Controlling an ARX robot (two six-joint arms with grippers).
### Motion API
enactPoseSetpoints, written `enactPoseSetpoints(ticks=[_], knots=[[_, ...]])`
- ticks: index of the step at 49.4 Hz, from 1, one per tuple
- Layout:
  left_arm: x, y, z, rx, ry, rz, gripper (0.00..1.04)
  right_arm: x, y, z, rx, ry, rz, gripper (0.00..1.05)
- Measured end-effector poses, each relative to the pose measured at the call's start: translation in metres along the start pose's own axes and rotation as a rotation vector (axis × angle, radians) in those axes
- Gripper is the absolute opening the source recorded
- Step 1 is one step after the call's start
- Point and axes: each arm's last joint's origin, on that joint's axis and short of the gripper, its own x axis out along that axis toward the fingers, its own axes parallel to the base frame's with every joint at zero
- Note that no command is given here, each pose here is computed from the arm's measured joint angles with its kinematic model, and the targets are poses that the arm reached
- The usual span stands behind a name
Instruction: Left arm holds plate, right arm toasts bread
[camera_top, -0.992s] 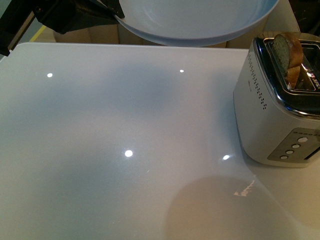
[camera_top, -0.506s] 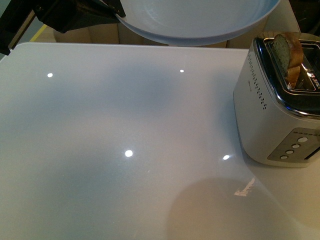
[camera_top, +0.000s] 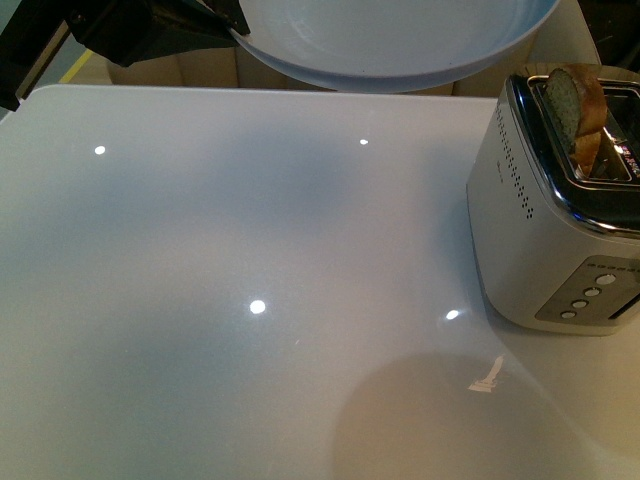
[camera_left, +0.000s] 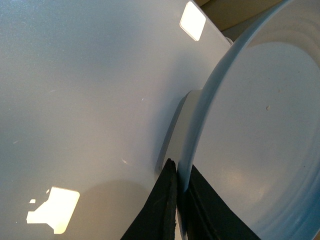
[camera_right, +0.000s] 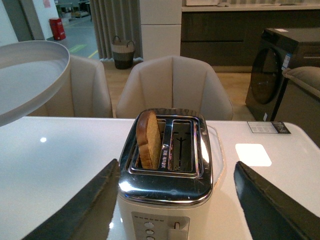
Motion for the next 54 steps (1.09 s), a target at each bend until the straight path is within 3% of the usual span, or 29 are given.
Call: enactPoseSetpoints(ticks=[9, 18, 33, 44, 54], knots=[[0.000, 0.000, 0.000, 0.000, 0.000, 0.000, 0.03, 0.000, 0.000, 0.000, 0.002, 0.000, 0.000, 0.97], [-0.003, 0.001, 0.002, 0.078, 0.084, -0.014, 0.03, 0.000, 0.000, 0.000, 0.002, 0.000, 0.000, 0.96], [-0.014, 0.037, 0.041, 0.070, 0.022, 0.069, 0.03, 0.000, 0.000, 0.000, 0.002, 0.000, 0.000, 0.96], [-0.014, 0.086, 0.078, 0.046, -0.050, 0.174, 0.03, 0.000, 0.000, 0.000, 0.002, -0.001, 0.000, 0.96], [0.017, 0.155, 0.099, -0.029, -0.056, 0.279, 0.03, 0.000, 0.000, 0.000, 0.002, -0.001, 0.000, 0.96]])
